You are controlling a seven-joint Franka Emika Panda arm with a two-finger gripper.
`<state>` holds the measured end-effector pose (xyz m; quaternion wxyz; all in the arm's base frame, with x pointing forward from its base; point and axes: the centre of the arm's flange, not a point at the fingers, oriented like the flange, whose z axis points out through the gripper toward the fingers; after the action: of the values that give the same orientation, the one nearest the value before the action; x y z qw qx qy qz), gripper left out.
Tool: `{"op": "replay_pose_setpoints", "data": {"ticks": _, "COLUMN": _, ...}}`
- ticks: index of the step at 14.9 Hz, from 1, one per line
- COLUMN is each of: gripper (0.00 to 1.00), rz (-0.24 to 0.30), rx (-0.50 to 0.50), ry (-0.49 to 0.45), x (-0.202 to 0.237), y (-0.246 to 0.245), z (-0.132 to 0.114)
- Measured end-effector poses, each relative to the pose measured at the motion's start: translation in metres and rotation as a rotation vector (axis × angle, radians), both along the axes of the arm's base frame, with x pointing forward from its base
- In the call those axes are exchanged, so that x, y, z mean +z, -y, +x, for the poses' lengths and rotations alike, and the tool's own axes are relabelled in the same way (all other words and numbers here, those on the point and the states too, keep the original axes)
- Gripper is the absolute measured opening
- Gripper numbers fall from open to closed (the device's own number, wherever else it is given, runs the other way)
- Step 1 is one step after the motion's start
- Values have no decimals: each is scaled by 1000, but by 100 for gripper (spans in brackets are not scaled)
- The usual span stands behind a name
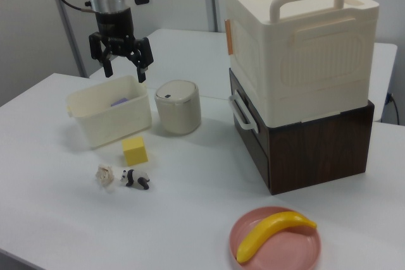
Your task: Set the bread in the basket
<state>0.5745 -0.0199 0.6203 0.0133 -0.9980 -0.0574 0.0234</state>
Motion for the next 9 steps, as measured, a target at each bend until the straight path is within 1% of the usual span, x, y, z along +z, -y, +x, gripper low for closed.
{"op": "replay_pose_setpoints", "data": {"ticks": 2, "gripper": 100, "rz": -2, "rx": -45, "ry": 0, "x": -1, "y": 0, "z": 0}}
{"op": "replay_pose_setpoints", "data": {"ticks": 5, "gripper": 100, "rz": -5, "rx": -133, "ry": 45, "x": 1, "y": 0, "z": 6}}
{"op": "replay_pose_setpoints", "data": {"ticks": 9, "gripper": 100, "rz": -5, "rx": -169, "ry": 64, "x": 3, "y": 1, "z": 6}}
